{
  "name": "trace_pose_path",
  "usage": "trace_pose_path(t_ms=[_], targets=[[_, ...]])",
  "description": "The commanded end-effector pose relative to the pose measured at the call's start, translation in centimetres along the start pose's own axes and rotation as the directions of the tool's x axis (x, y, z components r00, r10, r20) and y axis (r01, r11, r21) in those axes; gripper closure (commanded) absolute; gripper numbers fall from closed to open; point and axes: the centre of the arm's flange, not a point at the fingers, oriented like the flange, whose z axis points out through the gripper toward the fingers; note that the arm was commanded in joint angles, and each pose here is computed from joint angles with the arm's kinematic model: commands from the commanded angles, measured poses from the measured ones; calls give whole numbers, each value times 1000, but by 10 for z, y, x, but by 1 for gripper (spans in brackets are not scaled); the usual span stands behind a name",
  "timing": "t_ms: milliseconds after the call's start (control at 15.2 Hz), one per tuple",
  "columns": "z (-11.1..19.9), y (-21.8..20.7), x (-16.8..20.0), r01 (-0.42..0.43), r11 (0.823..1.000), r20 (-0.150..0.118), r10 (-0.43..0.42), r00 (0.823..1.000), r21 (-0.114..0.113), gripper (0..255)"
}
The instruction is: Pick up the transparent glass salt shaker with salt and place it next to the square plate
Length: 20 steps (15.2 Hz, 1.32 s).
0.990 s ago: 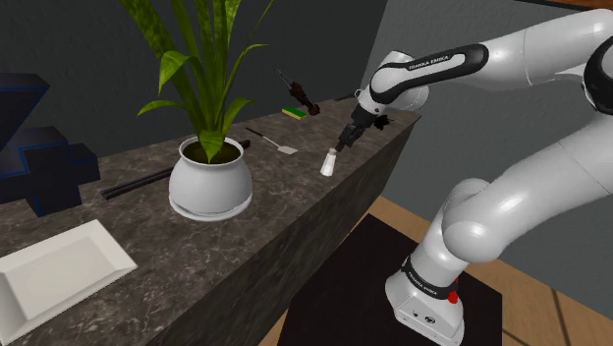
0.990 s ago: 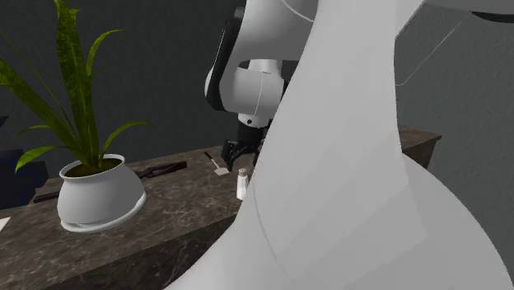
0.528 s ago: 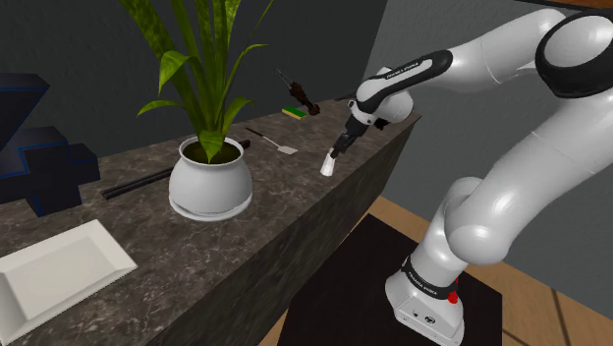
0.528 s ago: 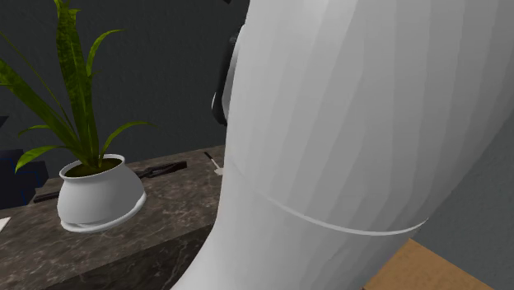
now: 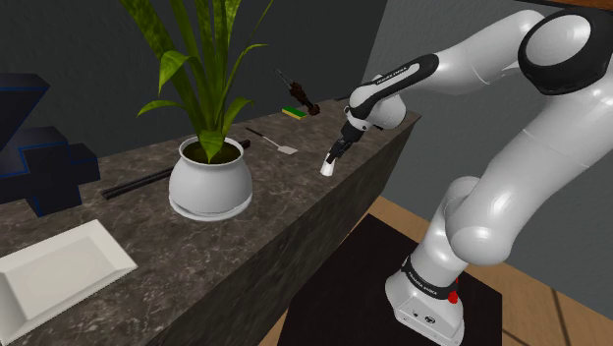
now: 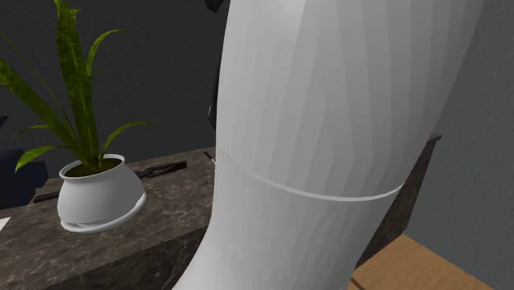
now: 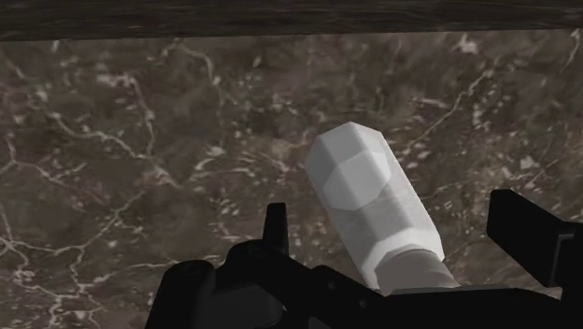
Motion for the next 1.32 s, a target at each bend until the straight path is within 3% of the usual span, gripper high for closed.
trace_pose_path(t_ms=[0,198,264,858,1254], targets=[[0,0,0,0,1000,0,0,1000,0,0],[0,0,0,0,1000,0,0,1000,0,0],[0,0,0,0,1000,0,0,1000,0,255],[0,0,0,0,1000,0,0,1000,0,255],[-30,-4,8,0,1000,0,0,1000,0,255]])
